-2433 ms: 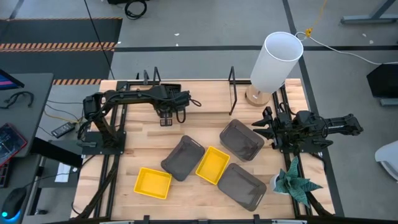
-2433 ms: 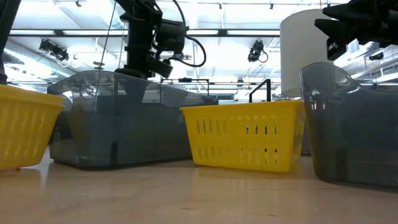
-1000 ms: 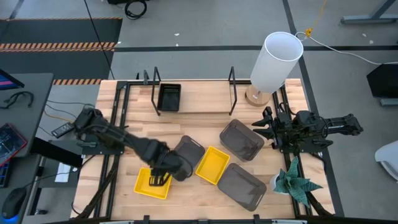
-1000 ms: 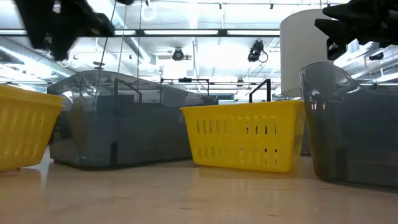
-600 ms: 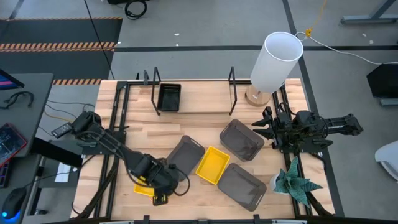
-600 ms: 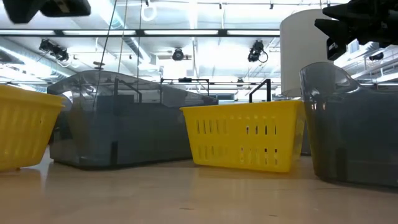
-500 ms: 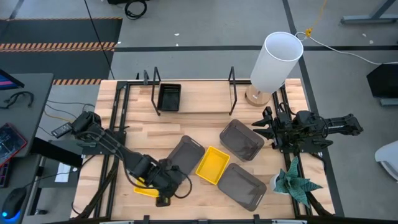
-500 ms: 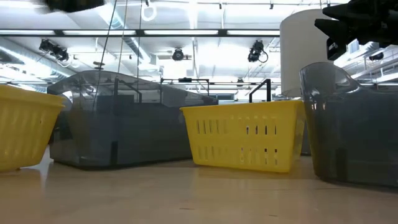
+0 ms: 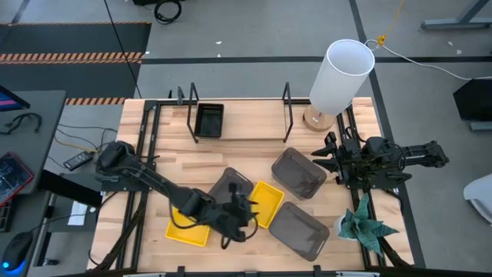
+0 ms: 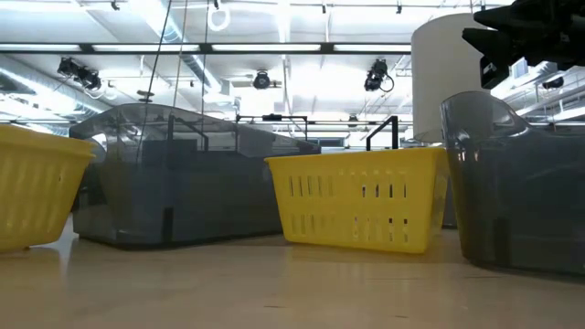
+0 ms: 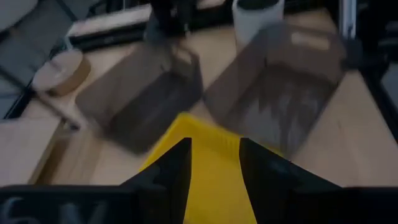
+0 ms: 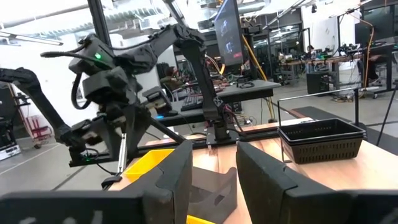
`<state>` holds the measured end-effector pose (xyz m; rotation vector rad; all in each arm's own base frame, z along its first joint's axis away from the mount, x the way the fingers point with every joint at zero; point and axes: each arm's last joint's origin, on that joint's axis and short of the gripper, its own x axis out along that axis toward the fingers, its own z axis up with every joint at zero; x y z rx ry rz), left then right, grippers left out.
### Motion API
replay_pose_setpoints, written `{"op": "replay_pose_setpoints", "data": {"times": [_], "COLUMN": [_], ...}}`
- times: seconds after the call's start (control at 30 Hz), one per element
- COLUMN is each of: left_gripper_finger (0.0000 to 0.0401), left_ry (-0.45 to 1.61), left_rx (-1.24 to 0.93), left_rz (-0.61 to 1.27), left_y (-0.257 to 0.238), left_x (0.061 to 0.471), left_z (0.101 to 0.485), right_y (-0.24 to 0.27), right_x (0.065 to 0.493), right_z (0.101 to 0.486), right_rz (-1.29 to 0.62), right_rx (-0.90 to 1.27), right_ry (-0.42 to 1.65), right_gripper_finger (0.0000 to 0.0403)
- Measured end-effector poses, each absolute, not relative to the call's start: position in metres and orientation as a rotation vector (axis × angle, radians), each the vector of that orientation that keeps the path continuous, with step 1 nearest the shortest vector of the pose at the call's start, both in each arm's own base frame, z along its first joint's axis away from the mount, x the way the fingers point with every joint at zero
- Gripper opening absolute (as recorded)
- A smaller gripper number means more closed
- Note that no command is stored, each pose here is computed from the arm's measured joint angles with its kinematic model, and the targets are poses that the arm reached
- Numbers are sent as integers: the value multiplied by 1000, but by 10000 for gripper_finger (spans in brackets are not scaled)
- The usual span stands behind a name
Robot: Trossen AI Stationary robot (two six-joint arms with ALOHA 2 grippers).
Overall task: Stack baskets on shelf by color
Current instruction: Stack the right yellow bin on top of the left yellow bin
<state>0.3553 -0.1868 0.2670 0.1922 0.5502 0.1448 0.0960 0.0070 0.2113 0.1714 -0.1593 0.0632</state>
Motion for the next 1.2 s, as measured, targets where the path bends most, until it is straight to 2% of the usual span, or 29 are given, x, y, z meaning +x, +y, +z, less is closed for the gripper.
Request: {"op": "replay_pose_setpoints", "data": {"times": [0.13,0.37,0.7,0.8,0.93,1.2], "left_gripper_finger": [142,148,227,236,225,166], "left_ry": [531,664,729,769,800,863], "left_rx": [164,73,177,228,277,344], "left_rz": [25,-128,-203,-202,-166,-178], "left_y": [-186,-176,-182,-183,-184,-183], "left_x": [377,396,395,394,395,396], "left_z": [250,214,195,187,173,153], "right_y": [7,7,7,7,7,7], "right_x": [96,96,96,96,96,96], "right_z": [211,211,211,211,212,212], "right_rz": [63,63,63,64,64,63], "right_rx": [171,171,171,171,172,172], "right_ry": [-160,-160,-160,-160,-165,-167], "right_gripper_finger": [130,130,130,130,130,130]}}
